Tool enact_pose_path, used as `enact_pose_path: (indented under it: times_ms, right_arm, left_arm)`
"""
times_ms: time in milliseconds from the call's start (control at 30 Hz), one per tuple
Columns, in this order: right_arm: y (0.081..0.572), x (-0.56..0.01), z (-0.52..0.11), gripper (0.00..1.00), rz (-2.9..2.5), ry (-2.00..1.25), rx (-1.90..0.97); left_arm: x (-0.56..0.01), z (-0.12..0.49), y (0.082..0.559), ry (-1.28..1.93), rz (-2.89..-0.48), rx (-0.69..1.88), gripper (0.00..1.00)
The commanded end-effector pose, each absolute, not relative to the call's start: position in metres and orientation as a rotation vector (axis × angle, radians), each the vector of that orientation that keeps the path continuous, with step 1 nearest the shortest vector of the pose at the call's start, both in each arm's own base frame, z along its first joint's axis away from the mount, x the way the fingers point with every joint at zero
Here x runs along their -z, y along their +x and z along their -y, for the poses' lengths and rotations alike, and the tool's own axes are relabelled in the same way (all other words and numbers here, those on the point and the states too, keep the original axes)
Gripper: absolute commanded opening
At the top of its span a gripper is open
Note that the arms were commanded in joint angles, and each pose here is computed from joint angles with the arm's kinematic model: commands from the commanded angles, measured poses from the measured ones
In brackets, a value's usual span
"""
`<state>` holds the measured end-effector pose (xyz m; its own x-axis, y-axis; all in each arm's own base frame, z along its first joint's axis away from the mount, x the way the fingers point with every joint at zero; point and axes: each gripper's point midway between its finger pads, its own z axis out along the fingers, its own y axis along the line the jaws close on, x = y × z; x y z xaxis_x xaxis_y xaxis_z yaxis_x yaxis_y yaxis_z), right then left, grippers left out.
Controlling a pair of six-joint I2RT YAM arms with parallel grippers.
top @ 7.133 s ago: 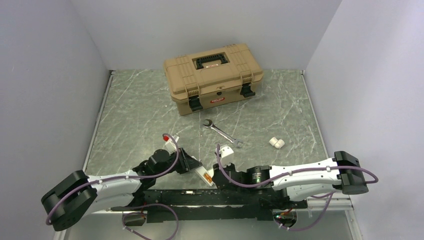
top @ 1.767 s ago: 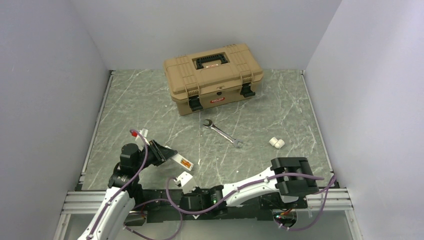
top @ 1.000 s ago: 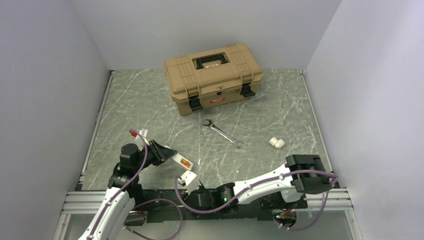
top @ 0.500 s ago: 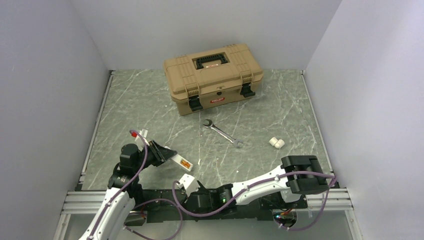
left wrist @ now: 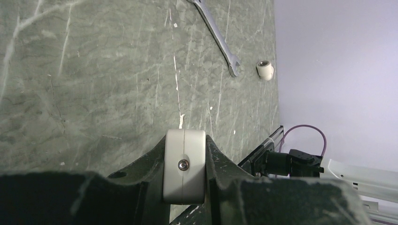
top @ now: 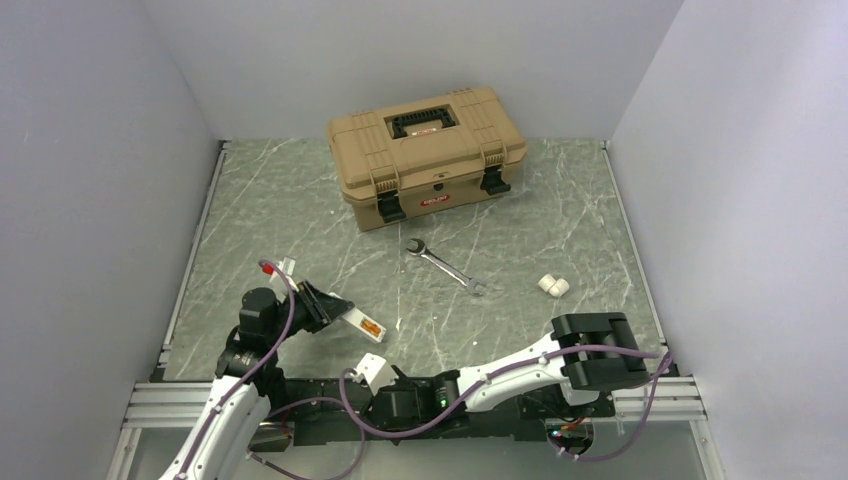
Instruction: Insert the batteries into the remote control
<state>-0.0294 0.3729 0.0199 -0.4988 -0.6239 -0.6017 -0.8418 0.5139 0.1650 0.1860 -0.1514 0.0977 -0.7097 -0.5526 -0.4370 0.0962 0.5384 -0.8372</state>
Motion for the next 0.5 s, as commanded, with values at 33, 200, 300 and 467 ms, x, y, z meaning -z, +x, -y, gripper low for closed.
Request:
enact_pose_path:
  times_ms: [33,200,300,467]
  right_arm:
    - [-0.0376,-0.0126,-0.3749,0.6,-2.309,-1.246,-0.611]
    - [-0.0373,-0.0103,-0.3728,0.47,-2.318,-1.243,-0.603]
    - [-0.0361,-0.0106,-0.3719,0.39,-2.317,-1.237,-0.598]
    - [-0.0366,-0.0101,-0.371,0.28,-2.318,-1.241,-0.596]
  left_arm:
    - [-0.1097,0.1526,0.1889,-0.326,-2.03,1.201,0.0]
    - [-0.11,0.1524,0.189,-0.321,-2.031,1.197,0.0]
    - [-0.1104,0.1522,0.1893,-0.32,-2.032,1.196,0.0]
    - [-0.1107,0.1523,0.1898,-0.324,-2.03,1.198,0.0]
